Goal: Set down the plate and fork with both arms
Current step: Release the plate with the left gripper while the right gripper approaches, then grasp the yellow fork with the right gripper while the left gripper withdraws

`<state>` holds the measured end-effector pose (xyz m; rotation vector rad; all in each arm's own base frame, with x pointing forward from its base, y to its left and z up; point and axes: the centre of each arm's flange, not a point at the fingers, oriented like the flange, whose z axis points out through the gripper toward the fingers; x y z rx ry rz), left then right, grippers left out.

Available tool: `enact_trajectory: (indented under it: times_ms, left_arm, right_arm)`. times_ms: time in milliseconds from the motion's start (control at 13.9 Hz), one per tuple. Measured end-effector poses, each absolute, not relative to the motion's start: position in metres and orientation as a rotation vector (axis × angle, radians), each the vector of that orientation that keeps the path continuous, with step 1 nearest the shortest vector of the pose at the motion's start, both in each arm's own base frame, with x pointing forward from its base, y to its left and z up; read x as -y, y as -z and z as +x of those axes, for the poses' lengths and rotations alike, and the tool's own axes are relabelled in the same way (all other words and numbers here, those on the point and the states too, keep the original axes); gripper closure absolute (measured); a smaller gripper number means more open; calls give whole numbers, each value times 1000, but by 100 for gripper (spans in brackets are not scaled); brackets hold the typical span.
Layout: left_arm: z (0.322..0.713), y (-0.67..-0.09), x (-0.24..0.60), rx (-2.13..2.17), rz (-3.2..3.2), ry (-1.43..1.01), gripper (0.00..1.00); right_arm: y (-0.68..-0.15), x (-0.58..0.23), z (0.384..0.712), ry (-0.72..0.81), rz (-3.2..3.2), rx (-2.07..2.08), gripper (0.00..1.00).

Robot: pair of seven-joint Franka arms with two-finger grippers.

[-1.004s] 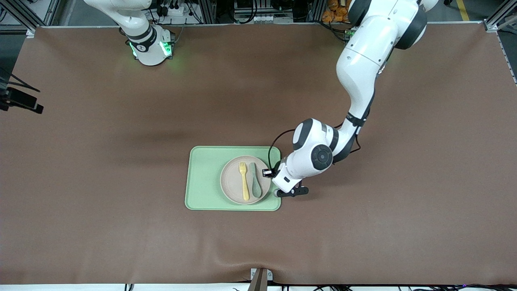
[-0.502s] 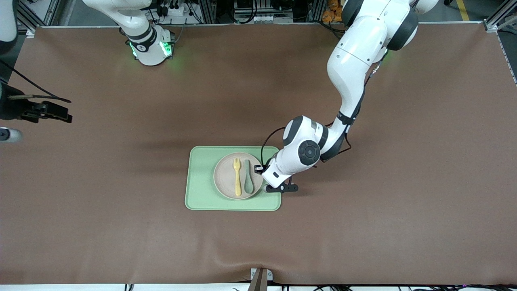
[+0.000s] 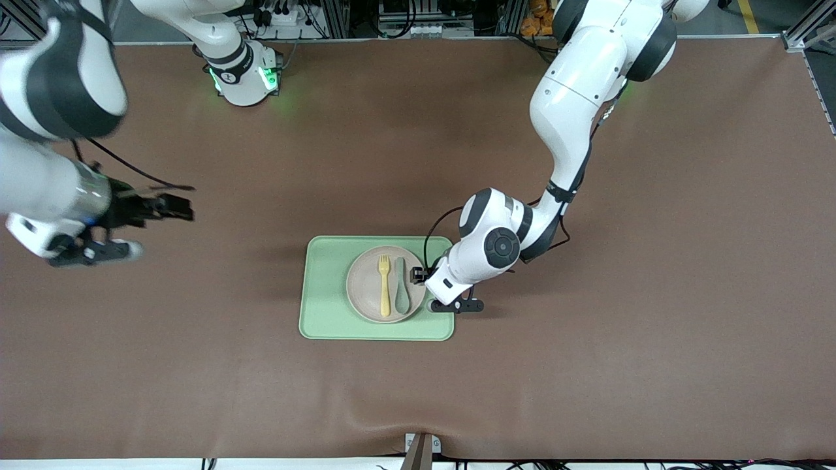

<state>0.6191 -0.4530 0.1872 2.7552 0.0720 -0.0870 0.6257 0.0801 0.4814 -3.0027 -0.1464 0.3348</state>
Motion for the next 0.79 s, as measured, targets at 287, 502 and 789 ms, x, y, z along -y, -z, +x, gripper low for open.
enact_trajectory:
  times_ms: [287,502,789]
  left_arm:
    - [640,-213,430,-87,2789,69,0]
    - [655,-259,411,-75,2816,8,0]
    - [677,-285,373,-87,2864,-49,0]
  right_arm:
    - [-376,-136,659,-324,-2916,176,0]
    - [-339,-230,655,-210,-2927,340,0]
    - [-304,-286,651,-86,-2932,407,0]
